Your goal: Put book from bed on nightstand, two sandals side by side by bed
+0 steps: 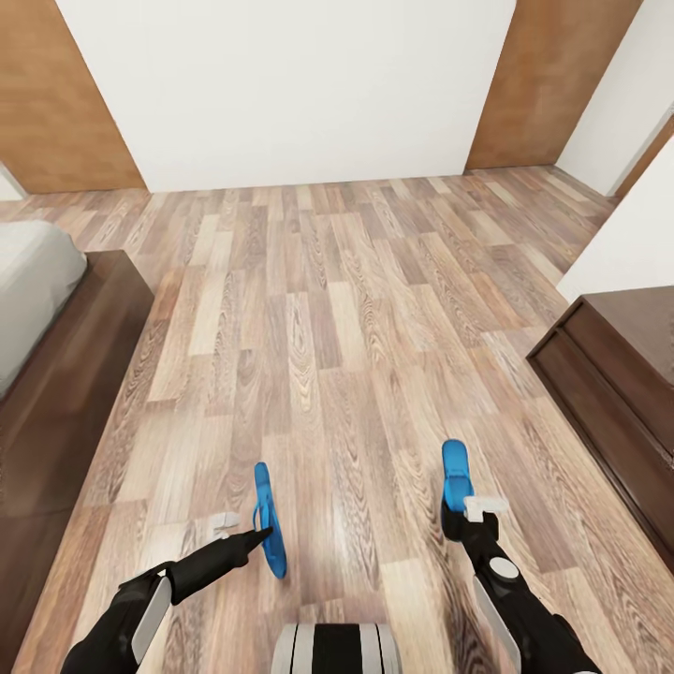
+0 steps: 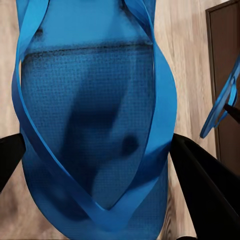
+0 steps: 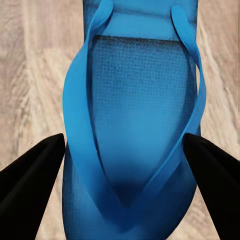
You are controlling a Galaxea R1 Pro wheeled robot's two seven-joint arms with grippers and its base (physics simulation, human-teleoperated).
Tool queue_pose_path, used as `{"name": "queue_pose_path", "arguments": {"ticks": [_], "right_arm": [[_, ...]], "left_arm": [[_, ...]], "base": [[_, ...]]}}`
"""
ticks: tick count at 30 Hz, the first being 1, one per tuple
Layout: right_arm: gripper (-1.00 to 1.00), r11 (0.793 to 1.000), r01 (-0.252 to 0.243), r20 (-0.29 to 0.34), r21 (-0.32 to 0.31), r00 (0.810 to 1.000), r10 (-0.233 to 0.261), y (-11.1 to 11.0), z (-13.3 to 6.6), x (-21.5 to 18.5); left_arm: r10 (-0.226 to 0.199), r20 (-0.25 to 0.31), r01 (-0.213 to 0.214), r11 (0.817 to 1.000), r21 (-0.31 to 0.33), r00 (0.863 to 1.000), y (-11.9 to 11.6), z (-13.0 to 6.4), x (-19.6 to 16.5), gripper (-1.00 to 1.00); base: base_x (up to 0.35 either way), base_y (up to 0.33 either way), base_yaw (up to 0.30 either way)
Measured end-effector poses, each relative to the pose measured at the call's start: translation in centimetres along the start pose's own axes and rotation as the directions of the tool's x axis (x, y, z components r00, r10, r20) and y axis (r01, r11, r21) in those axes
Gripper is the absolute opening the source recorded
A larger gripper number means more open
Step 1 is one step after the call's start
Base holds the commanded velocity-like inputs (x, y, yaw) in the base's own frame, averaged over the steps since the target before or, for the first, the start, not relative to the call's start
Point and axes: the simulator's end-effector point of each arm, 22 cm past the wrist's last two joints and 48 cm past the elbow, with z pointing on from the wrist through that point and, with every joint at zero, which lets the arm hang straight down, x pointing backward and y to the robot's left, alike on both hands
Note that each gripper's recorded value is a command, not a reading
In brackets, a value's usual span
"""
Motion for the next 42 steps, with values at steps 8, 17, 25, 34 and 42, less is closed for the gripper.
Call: {"name": "queue_pose_path", "arguments": {"ticks": [8, 17, 25, 34, 42], "right_arm": [[-1.0, 0.904, -0.262, -0.224, -0.337, 0.955, 0.193, -0.1, -2.2, 1.4], [-1.0, 0.703, -0.485, -0.384, -0.52, 0.868, 0.315, -3.8, -7.4, 2.5], [-1.0, 0.622, -0.611, -0.502, -0.489, 0.78, 0.372, -6.4, -10.9, 7.3], [-1.0, 0.63, -0.672, -0.556, -0.39, 0.717, 0.421, -7.9, -12.7, 11.6], [-1.0, 0.638, -0.648, -0.516, -0.415, 0.745, 0.422, -8.1, -12.9, 10.4]], "left_arm": [[0.019, 0.025, -0.019, 1.0, 0.007, 1.0, -0.9, -0.5, -1.3, -1.0], [0.0, -0.011, 0.0, 0.999, -0.034, 1.0, 0.8, -2.0, 1.0, -1.0], [0.037, 0.016, -0.036, 0.998, -0.059, 0.999, 1.8, -3.1, 1.5, -1.0], [0.103, 0.068, -0.098, 0.993, -0.073, 0.992, 1.8, -4.5, -0.6, -1.0], [0.134, 0.092, -0.126, 0.988, -0.086, 0.987, 1.9, -5.9, -2.4, -1.0]], "base": [[0.0, 0.0, 0.0], [0.0, 0.0, 0.0], [0.0, 0.0, 0.0], [0.0, 0.0, 0.0], [0.0, 0.0, 0.0]]}}
